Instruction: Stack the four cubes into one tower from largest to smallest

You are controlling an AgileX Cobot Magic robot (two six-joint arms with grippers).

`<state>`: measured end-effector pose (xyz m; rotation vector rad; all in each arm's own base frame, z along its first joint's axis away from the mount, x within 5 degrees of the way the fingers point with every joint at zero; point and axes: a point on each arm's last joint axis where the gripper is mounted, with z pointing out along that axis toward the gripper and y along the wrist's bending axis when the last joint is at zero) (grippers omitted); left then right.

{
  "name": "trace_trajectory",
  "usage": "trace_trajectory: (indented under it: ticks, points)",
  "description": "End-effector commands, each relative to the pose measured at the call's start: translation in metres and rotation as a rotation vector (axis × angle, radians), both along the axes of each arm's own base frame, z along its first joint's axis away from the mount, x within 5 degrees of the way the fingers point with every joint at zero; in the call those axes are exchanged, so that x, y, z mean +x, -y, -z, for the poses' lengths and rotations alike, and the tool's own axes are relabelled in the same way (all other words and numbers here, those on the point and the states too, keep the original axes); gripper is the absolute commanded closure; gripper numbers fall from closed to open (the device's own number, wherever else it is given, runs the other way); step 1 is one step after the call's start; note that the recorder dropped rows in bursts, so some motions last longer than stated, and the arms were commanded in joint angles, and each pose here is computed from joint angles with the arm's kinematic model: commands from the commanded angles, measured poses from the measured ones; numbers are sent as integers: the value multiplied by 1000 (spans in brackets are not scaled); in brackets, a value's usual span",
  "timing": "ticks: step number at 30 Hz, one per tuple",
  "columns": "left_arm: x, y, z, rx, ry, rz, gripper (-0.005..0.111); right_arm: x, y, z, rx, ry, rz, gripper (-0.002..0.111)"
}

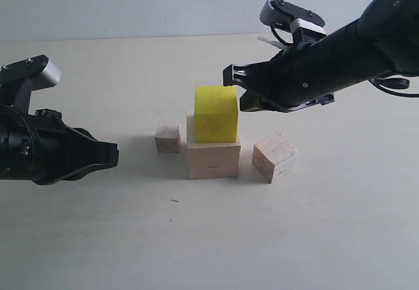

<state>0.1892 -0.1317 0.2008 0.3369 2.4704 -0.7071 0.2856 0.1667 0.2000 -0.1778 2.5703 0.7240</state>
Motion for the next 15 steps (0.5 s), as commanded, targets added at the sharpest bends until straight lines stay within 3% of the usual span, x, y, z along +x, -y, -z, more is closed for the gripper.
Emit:
trace_trajectory:
  ticks: [1,15]
  points:
    - [0,-1,-2,-1,15,-6,107,3,2,0,-10,28,12,108]
    - [0,-1,-2,-2,12,-3,107,7,3,5,-31,49,33,108]
